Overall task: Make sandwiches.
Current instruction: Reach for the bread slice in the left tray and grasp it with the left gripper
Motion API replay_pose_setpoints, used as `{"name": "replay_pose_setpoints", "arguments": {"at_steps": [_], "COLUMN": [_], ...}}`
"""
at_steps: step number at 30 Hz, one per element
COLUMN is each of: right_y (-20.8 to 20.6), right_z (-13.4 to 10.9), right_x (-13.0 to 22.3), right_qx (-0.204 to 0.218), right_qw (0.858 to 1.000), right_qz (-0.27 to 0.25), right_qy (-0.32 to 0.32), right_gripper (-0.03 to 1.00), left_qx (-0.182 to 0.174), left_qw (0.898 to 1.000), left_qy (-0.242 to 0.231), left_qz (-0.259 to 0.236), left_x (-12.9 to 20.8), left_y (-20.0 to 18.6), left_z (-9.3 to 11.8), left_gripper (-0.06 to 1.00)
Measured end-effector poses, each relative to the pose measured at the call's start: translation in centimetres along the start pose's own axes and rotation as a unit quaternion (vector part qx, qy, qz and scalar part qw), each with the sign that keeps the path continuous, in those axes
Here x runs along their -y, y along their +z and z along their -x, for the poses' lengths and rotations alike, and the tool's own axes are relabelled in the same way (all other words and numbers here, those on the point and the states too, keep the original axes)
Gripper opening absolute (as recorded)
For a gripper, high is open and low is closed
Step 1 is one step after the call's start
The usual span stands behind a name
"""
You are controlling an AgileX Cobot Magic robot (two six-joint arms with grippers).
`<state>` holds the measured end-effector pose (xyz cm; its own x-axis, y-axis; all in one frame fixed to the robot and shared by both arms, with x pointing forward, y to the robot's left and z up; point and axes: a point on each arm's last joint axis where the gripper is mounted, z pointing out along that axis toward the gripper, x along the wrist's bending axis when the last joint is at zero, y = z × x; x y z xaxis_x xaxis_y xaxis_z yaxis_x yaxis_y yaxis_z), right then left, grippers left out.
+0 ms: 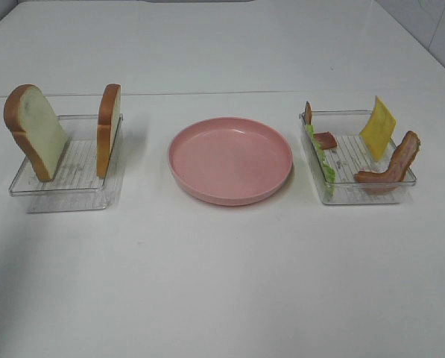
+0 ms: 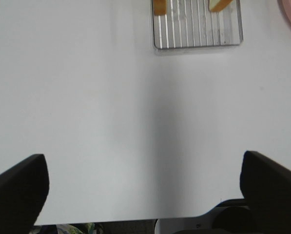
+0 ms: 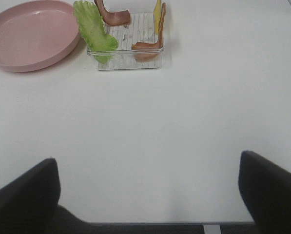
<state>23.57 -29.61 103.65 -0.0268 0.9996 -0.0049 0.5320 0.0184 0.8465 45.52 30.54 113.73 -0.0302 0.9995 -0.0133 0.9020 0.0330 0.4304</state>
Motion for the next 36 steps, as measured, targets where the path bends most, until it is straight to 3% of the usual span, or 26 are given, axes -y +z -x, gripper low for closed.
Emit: {"name": "replay_pose_setpoints", "arguments": {"at_steps": [5, 8, 11, 12, 14, 15, 25, 36], "right_y": [0.0, 0.0, 0.0, 0.0, 0.0, 0.0, 0.0, 0.0], "right_z": [0.0, 0.0, 0.0, 0.0, 0.0, 0.0, 0.0, 0.0], "right_x": [0.0, 0.0, 0.0, 0.0, 0.0, 0.0, 0.0, 0.0], "right_qx": [0.000, 0.000, 0.000, 0.000, 0.000, 0.000, 0.000, 0.000], "right_qw": [1.000, 1.000, 1.000, 1.000, 1.000, 1.000, 1.000, 1.000], "right_qz": [0.000, 0.000, 0.000, 0.000, 0.000, 0.000, 0.000, 0.000], "right_qy": [0.000, 0.000, 0.000, 0.000, 0.000, 0.000, 0.000, 0.000], "right_gripper": [0.96, 0.96, 0.96, 0.96, 0.96, 0.96, 0.96, 0.96], "left_qx": [0.002, 0.004, 0.000, -0.002, -0.001, 0.003, 0.020, 0.016], "left_qw": [1.000, 0.999, 0.998, 0.997, 0.997, 0.996, 0.994, 0.993], "left_qy": [0.005, 0.020, 0.031, 0.040, 0.044, 0.054, 0.074, 0.077], "left_qz": [-0.021, -0.032, -0.048, -0.059, -0.063, -0.070, -0.080, -0.094], "left_x": [-4.6, -7.2, -9.4, -10.8, -11.2, -12.3, -15.0, -16.0], "left_y": [2.6, 4.6, 7.2, 9.3, 10.1, 12.0, 18.1, 23.2], "left_z": [0.8, 2.3, 4.1, 5.6, 6.3, 7.9, 13.5, 14.9], "left_gripper": [0.99, 0.99, 0.99, 0.99, 0.99, 0.99, 0.99, 0.99]}}
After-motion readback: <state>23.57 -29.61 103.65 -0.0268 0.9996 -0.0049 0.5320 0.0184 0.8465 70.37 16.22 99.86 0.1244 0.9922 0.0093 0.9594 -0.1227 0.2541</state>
